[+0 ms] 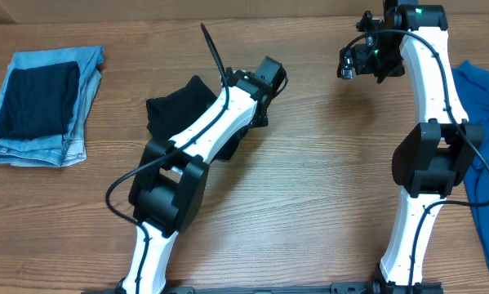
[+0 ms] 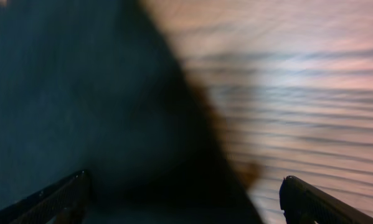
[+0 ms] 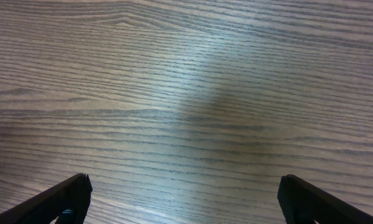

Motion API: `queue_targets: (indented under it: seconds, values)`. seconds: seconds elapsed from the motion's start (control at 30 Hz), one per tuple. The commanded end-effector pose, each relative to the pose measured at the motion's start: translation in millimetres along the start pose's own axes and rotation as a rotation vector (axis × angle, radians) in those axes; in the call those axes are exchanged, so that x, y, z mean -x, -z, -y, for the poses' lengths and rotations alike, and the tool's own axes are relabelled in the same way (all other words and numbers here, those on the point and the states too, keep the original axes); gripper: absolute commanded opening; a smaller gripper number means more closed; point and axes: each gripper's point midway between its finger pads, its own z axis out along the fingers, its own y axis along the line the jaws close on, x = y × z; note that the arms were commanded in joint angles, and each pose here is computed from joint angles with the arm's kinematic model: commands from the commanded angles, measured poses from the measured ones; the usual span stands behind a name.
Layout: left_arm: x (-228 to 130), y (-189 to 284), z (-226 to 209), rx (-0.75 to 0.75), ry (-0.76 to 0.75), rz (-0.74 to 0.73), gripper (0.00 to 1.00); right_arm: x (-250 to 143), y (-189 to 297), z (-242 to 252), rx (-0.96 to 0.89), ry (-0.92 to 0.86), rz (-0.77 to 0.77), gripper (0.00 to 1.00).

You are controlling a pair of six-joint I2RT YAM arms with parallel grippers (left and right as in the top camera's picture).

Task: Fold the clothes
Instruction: 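Grasp the black bundle with the left gripper and lift it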

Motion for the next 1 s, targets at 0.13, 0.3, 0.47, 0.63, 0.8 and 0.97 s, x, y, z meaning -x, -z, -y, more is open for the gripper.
queue_targets:
  seconds: [0.13,0.3,0.47,0.63,0.8,0.97]
  values:
    - [-14.7,-25.3,-19.8,0.141,0.027,-0.032,1.0,3.8,5.7,-0.7,-0.009,0.009,0.018,1.0]
    - [-22.4,-19.6,-38.5,0.194,-0.042,-0.094,1.0,3.8,5.7,-0.7,-0.009,0.009,0.018,1.0]
    - [-37.6,-9.1,-81.9,0.352,-0.138,-0.185,1.0,3.8,5.7,-0.7,-0.009,0.009,0.018,1.0]
    - [-29.1,2.8,-104.5,0.479,-0.205,-0.142,1.0,3.8,5.7,-0.7,-0.009,0.009,0.018,1.0]
    - [-29.6,1.4,-92.6,0.418,-0.161,-0.149,1.0,3.8,5.7,-0.7,-0.009,0.009,0.018,1.0]
    - [-33.0,-8.0,-66.7,0.28,-0.194,-0.186,1.0,3.8,5.7,-0.7,-0.009,0.009,0.018,1.0]
